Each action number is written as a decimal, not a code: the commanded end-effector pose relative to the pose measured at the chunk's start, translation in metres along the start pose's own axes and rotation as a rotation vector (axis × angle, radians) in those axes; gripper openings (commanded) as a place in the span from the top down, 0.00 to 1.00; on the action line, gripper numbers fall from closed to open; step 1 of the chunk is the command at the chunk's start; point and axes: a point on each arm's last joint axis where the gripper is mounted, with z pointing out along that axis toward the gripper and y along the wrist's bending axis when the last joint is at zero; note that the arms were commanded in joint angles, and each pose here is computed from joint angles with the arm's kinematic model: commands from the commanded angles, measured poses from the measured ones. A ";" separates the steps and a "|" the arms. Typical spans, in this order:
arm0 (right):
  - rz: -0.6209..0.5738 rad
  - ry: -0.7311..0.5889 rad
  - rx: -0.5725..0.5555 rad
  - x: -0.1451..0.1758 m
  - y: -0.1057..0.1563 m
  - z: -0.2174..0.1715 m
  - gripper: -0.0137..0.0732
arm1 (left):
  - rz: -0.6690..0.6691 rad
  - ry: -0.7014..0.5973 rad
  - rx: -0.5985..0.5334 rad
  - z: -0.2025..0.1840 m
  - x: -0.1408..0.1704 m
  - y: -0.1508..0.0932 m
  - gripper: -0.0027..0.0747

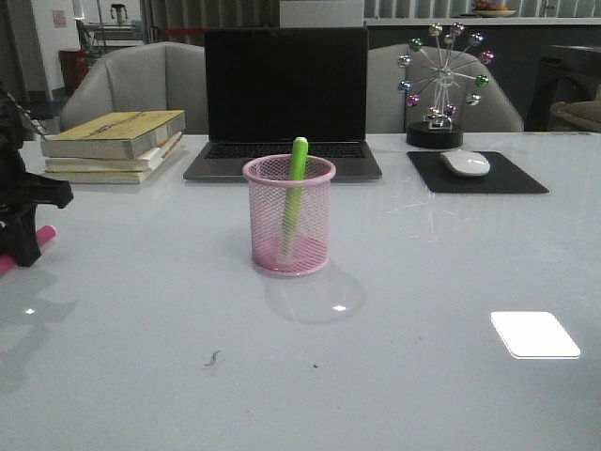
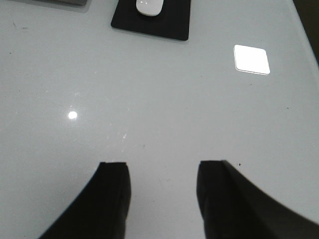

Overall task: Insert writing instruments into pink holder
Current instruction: 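Lift the pink marker and carry it over the pink holder, then lower the pink marker into the holder and open the left gripper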

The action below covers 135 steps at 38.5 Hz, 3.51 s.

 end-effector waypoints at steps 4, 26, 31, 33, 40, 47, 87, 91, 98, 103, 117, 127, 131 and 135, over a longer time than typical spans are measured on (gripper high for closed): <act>-0.008 -0.105 0.017 -0.014 -0.002 -0.006 0.34 | 0.011 -0.047 0.025 -0.015 -0.004 -0.017 0.84; -0.008 -0.105 0.017 -0.014 -0.002 -0.006 0.34 | 0.167 -1.229 0.245 -0.218 -0.014 -0.145 0.84; -0.008 -0.105 0.017 -0.014 -0.002 -0.006 0.34 | 0.204 -1.350 0.316 -0.216 -0.002 -0.177 0.84; -0.008 -0.105 0.017 -0.014 -0.002 -0.006 0.34 | 0.212 -1.394 0.343 -0.213 0.005 -0.188 0.84; -0.008 -0.105 0.017 -0.014 -0.002 -0.006 0.34 | 0.199 -1.514 0.416 -0.193 0.031 -0.211 0.84; -0.008 -0.105 0.017 -0.014 -0.002 -0.006 0.34 | 0.206 -1.491 0.416 -0.156 0.045 -0.217 0.84; -0.008 -0.105 0.017 -0.014 -0.002 -0.006 0.34 | 0.212 -1.470 0.449 -0.083 0.057 -0.235 0.82; -0.008 -0.105 0.017 -0.014 -0.002 -0.006 0.34 | 0.213 -1.465 0.448 -0.082 0.057 -0.235 0.74; -0.008 -0.105 0.017 -0.014 -0.002 -0.006 0.34 | 0.213 -1.463 0.448 -0.082 0.057 -0.235 0.54; -0.008 -0.105 0.017 -0.014 -0.002 -0.006 0.34 | 0.213 -1.463 0.448 -0.082 0.057 -0.235 0.53; -0.008 -0.105 0.017 -0.014 -0.002 -0.006 0.34 | 0.196 -1.459 0.449 -0.112 0.055 -0.225 0.53; -0.008 -0.105 0.017 -0.014 -0.002 -0.006 0.34 | 0.196 -1.527 0.328 -0.173 0.051 -0.179 0.53; -0.008 -0.105 0.017 -0.014 -0.002 -0.006 0.34 | 0.241 -1.562 0.211 -0.193 0.051 -0.157 0.53; -0.008 -0.105 0.017 -0.014 -0.002 -0.006 0.34 | 0.245 -1.543 0.155 -0.211 0.055 -0.137 0.53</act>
